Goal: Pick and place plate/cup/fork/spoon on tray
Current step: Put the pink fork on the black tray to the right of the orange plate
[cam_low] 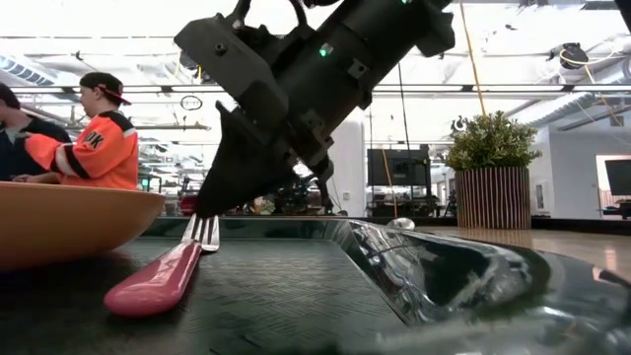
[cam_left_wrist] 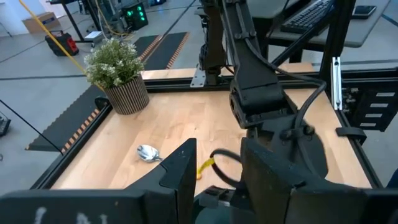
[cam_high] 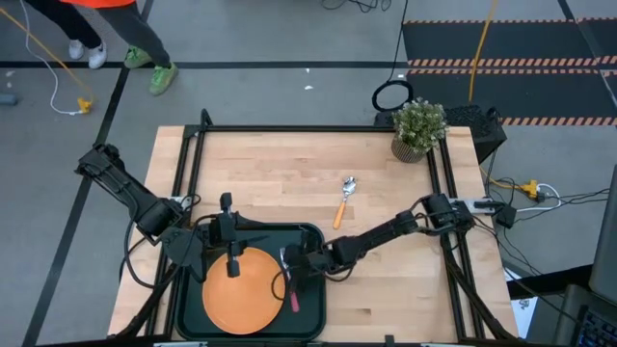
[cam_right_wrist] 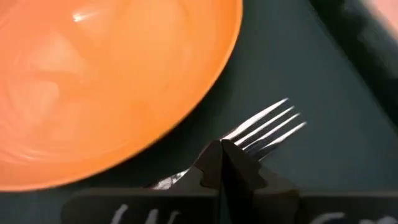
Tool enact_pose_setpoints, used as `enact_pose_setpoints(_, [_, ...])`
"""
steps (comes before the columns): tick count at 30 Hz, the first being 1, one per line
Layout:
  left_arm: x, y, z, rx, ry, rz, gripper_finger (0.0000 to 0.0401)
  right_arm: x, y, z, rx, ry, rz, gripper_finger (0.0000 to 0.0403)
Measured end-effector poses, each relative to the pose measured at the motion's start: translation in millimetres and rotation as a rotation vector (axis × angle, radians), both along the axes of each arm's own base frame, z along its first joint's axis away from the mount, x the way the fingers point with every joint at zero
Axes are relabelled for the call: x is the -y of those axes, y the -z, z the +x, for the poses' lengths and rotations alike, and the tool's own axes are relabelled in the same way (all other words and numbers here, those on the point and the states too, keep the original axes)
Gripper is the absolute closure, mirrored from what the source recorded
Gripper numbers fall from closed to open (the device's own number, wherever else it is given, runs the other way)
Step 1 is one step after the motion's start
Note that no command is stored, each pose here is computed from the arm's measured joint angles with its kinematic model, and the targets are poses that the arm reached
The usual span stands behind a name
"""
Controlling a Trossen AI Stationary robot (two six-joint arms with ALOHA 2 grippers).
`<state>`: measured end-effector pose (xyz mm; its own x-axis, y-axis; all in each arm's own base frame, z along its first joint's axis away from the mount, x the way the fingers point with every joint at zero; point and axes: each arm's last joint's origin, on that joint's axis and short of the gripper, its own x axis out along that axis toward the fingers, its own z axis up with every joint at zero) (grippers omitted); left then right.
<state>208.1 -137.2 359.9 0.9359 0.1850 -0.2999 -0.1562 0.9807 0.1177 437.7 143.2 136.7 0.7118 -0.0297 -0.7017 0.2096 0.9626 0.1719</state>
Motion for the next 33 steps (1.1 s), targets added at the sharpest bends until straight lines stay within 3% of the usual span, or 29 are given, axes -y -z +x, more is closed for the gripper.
enact_pose_setpoints(17, [-0.1, 0.5, -0.1, -0.003, 0.0, 0.003, 0.0272, 0.6, 18.1, -5.3, -0.107, 0.039, -0.001, 0.0403])
enact_pose_setpoints(33, [-0.1, 0.5, -0.1, -0.003, 0.0, 0.001, 0.0272, -17.9, 17.9, -16.4, -0.123, 0.228, 0.151, 0.0403])
